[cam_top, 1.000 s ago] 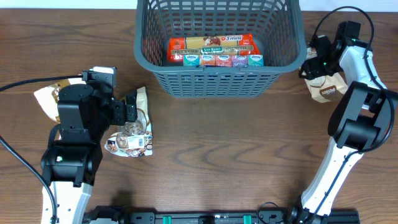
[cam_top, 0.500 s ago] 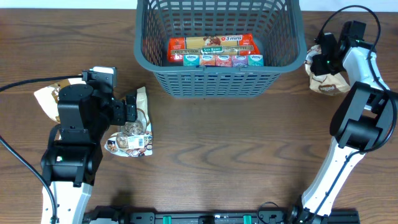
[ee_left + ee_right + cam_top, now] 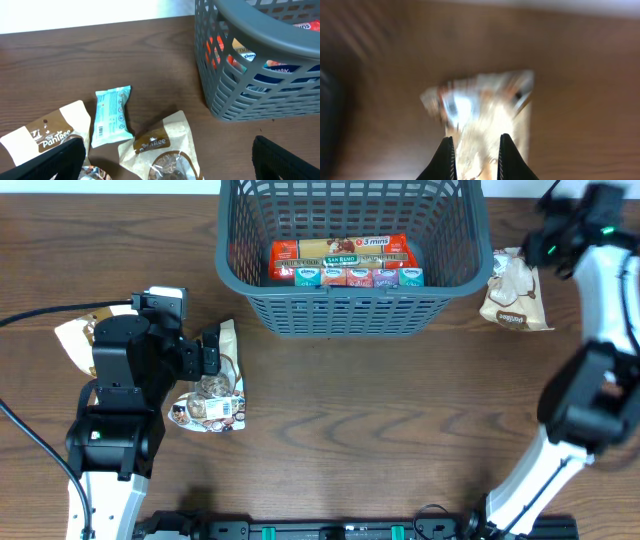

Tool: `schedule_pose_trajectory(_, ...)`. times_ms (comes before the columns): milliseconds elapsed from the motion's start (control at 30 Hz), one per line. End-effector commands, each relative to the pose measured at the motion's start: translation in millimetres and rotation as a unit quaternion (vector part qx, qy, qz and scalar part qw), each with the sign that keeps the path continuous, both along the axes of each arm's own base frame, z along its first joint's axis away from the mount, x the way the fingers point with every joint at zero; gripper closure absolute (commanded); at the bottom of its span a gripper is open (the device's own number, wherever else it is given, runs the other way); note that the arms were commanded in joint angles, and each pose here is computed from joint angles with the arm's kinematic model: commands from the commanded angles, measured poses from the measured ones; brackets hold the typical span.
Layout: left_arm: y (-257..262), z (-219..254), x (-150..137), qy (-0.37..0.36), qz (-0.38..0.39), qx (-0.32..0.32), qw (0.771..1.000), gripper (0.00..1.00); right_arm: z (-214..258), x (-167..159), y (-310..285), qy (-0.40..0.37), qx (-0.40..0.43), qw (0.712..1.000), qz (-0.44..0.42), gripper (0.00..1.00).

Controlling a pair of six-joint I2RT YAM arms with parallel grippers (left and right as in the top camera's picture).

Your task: Pack container

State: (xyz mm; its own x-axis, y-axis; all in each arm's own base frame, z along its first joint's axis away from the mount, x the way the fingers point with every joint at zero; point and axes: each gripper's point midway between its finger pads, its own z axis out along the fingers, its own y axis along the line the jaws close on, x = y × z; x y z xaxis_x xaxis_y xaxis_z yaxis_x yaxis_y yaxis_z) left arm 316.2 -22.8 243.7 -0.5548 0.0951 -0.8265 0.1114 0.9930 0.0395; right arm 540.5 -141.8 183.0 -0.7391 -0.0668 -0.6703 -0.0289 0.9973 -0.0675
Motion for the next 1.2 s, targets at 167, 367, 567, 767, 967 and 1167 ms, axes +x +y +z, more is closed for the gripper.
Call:
schedule_pose_trajectory(167, 0.5, 6.9, 1.7, -0.008, 0.004, -0.002, 1.0, 0.01, 240.6, -58.8, 43.7, -0.248, -0.022, 0.968, 0.028, 0.99)
schedule_pose_trajectory(367, 0.5, 6.9, 1.7, -0.008, 0.004, -0.002, 1.0, 0.01, 256.9, -78.0, 49.0, -0.255, -0.026, 0.966, 0.027, 0.99)
schedule_pose_trajectory(567, 0.5, 6.8, 1.6, -0.008, 0.004, -0.002, 1.0, 0.01, 213.5, -70.6, 46.0, -0.19, -0.006, 0.981, 0.021, 0.99)
schedule_pose_trajectory(767, 0.4, 6.7, 1.6, -0.008, 0.004, -0.002, 1.0, 0.01, 165.1, -57.9, 41.4, -0.126, 0.014, 0.992, 0.016, 0.99)
schedule_pose_trajectory(967, 0.4, 6.5, 1.5, -0.007, 0.004, -0.002, 1.0, 0.01, 109.0, -45.8, 36.5, -0.056, 0.034, 0.998, 0.011, 0.71)
schedule_pose_trajectory(1167, 0.3, 6.2, 1.2, -0.007, 0.004, -0.002, 1.0, 0.01, 70.2, -35.8, 33.7, -0.015, 0.047, 0.999, 0.009, 0.36)
